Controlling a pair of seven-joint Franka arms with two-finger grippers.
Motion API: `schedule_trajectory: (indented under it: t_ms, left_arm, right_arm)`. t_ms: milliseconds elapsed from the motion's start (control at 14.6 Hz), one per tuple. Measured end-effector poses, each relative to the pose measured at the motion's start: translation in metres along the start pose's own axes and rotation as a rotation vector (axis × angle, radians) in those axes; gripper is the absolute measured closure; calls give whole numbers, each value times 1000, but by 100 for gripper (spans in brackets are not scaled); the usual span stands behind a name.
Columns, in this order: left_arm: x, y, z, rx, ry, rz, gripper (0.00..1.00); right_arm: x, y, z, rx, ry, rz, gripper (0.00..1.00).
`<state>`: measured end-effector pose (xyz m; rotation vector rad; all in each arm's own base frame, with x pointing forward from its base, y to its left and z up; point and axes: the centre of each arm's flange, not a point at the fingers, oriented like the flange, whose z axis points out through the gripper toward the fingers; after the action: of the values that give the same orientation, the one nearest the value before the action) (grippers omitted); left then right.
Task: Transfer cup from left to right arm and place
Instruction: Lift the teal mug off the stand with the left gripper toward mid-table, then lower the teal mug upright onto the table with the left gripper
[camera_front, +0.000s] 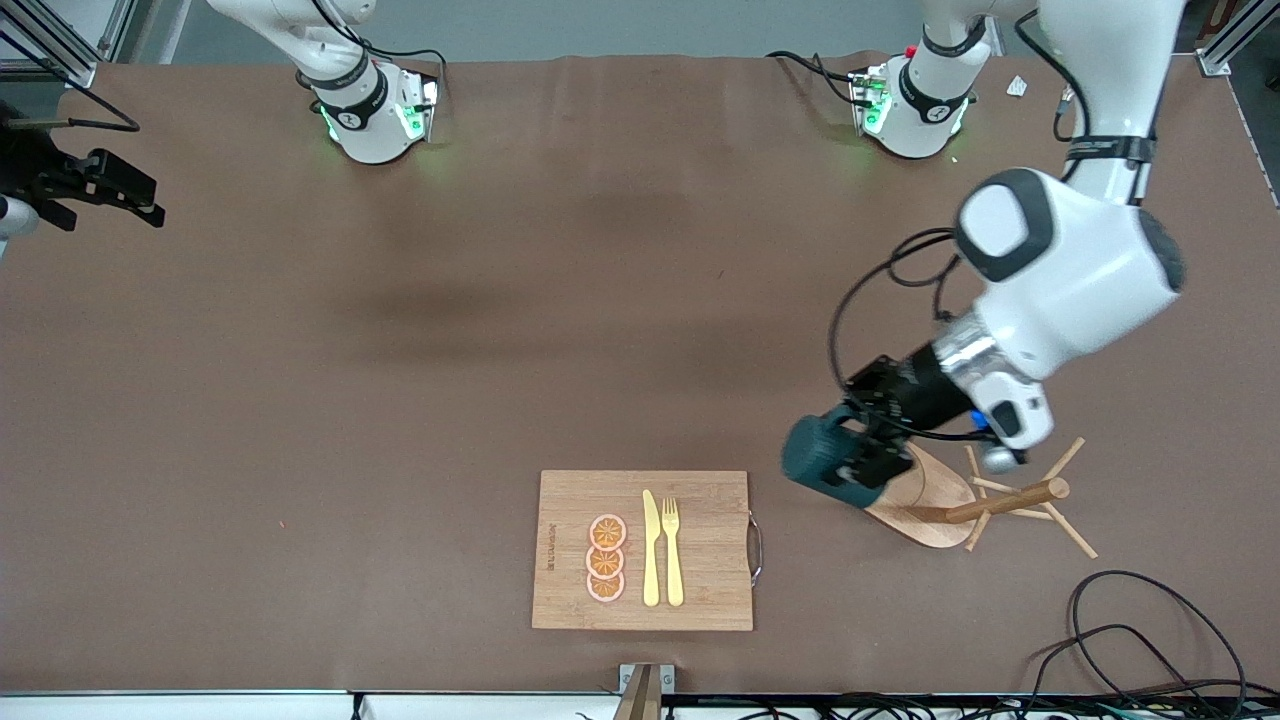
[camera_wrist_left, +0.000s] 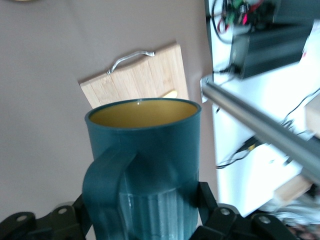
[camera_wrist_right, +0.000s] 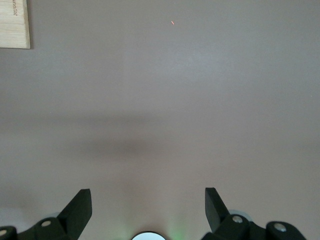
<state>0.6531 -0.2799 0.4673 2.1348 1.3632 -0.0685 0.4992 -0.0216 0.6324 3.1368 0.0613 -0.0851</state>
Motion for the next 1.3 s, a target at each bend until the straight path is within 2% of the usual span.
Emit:
schedule_trajectory:
  t_ms: [412, 618, 892, 1304]
  left_arm:
    - [-126, -23, 127, 140, 226, 526, 18]
    - [-191, -67, 188, 194, 393, 740, 18]
    - [-267, -133, 245, 162, 551, 937, 18]
    - [-315, -226, 313, 134, 814, 1208, 18]
  right_arm:
    - [0, 2, 0, 1, 0, 3, 0]
    - [0, 2, 0, 1, 2, 4, 0]
    - [0, 2, 0, 3, 2, 3, 0]
    - [0, 0, 0, 4, 5, 1, 0]
